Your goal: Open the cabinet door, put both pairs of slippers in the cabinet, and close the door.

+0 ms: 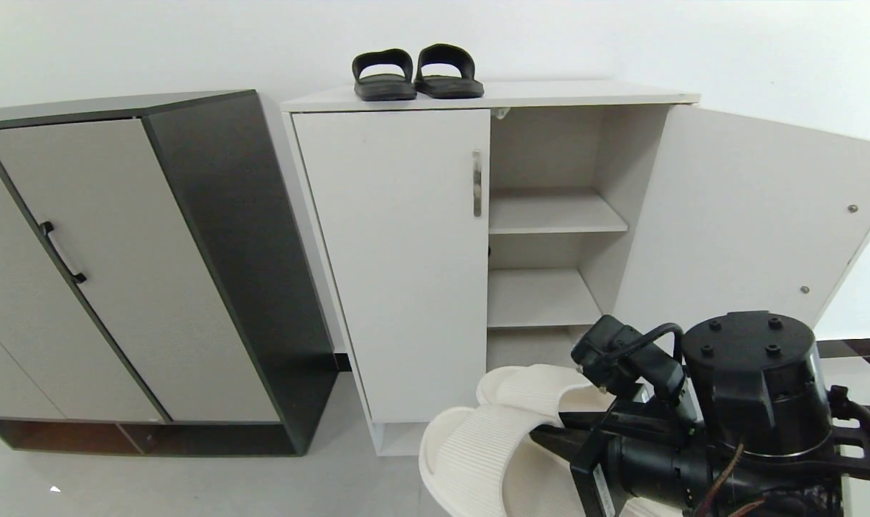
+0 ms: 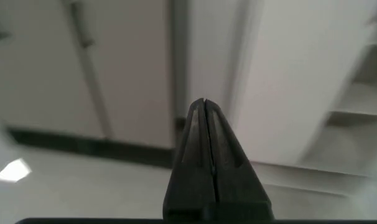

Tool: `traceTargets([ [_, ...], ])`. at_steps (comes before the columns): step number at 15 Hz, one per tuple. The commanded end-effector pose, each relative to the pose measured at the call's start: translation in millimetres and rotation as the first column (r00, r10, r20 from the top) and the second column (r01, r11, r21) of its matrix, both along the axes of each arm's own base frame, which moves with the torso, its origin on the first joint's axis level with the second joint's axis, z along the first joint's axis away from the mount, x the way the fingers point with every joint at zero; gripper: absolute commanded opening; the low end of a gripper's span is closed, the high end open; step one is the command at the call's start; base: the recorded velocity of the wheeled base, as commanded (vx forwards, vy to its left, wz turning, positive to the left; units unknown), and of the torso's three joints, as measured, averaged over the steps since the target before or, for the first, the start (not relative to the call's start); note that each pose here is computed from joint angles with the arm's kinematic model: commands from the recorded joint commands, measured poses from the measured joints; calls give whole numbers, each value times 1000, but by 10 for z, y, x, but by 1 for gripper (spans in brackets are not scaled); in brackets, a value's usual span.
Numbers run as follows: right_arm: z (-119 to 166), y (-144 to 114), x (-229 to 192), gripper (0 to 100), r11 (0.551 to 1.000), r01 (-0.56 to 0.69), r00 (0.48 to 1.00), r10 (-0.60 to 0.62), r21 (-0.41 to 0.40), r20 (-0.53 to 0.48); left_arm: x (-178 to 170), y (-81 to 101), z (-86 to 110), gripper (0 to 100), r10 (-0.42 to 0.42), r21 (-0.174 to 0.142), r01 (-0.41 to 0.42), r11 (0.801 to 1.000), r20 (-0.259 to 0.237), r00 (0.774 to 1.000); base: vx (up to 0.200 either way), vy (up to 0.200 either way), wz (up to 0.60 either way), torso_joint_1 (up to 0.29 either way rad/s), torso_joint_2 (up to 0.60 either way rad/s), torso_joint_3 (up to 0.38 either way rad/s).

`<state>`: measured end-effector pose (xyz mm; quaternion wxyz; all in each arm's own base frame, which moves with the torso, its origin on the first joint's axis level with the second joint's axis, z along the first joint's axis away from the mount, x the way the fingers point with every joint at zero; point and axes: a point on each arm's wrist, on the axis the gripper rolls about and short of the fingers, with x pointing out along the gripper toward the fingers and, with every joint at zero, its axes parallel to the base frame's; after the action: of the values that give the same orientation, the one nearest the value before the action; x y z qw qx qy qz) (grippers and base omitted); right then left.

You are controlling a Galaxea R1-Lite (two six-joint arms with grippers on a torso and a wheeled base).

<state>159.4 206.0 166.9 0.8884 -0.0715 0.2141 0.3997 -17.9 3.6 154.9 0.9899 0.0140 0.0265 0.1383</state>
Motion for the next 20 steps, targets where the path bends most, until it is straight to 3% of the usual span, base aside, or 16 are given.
traceTargets([
  [1, 7, -2, -9, 0, 1000, -4, 1000, 4, 2, 1, -107, -41, -440, 0, 111, 26, -112, 993, 4, 994, 0, 0, 0, 0, 0, 0],
  [3, 7, 2, -6, 0, 1000, -4, 1000, 4, 2, 1, -1, -51, -615, 0, -20, 31, 19, 999, 47, 999, 0, 0, 0, 0, 0, 0],
  [4, 3, 0, -7, 0, 1000, -4, 1000, 4, 1, 0, 28, -82, -672, 0, -177, 24, 176, 984, 58, 983, 0, 0, 0, 0, 0, 0],
  [6, -5, 0, -7, 0, 1000, -4, 1000, 4, -1, -2, 29, -107, -708, 0, -283, -10, 283, 959, 31, 959, 0, 0, 0, 0, 0, 0],
  [8, -9, 1, 4, 0, 1000, -1, 1000, 1, -2, -3, 25, -144, -715, 0, -435, -66, 437, 897, 41, 899, 0, 0, 0, 0, 0, 0],
  [9, -9, -2, 1, 0, 1000, -1, 1000, 1, -2, -3, 24, -152, -714, 0, -460, -132, 464, 876, 61, 886, 0, 0, 0, 0, 0, 0],
  [10, -13, -3, 6, 0, 1000, 1, 1000, -1, -4, -4, 24, -149, -715, 0, -451, -118, 454, 883, 56, 891, 0, 0, 0, 0, 0, 0],
  [11, -9, -7, 7, 0, 1000, 3, 1000, -3, -2, -3, 25, -144, -715, 0, -432, -76, 434, 898, 44, 901, 0, 0, 0, 0, 0, 0],
  [12, -9, -7, 7, 0, 1000, 1, 1000, -1, -2, -3, 25, -147, -718, 0, -470, -46, 471, 881, 30, 882, 0, 0, 0, 0, 0, 0],
  [13, -9, -7, 7, 0, 1000, 0, 1000, 0, -3, -2, 18, -148, -720, 0, -575, -47, 575, 817, 19, 818, 0, 0, 0, 0, 0, 0],
  [14, -21, -12, 3, 0, 1000, 2, 1000, -2, -7, -4, 10, -137, -720, 0, -633, -50, 633, 772, 20, 774, 0, 0, 0, 0, 0, 0],
  [15, -15, -17, 0, 0, 1000, 2, 1000, -2, -5, -3, 14, -121, -723, 0, -590, -45, 590, 806, 19, 808, 0, 0, 0, 0, 0, 0],
  [16, -7, -21, -4, 0, 1000, 2, 1000, -2, -2, -1, 14, -101, -725, 0, -457, -29, 458, 889, 25, 889, 0, 0, 0, 0, 0, 0],
  [17, -2, -22, 1, 0, 1000, 4, 1000, -4, 4, 2, 14, -70, -727, 0, -321, -9, 321, 947, 25, 947, 0, 0, 0, 0, 0, 0],
  [18, 2, -13, 8, 0, 1000, 3, 1000, -3, 10, 9, 13, -43, -727, 0, -206, 2, 206, 978, 21, 978, 0, 0, 0, 0, 0, 0],
  [20, -1, -3, 21, 0, 1000, 5, 1000, -6, 19, 14, 8, -47, -729, 0, -235, 16, 235, 972, 22, 972, 0, 0, 0, 0, 0, 0],
])
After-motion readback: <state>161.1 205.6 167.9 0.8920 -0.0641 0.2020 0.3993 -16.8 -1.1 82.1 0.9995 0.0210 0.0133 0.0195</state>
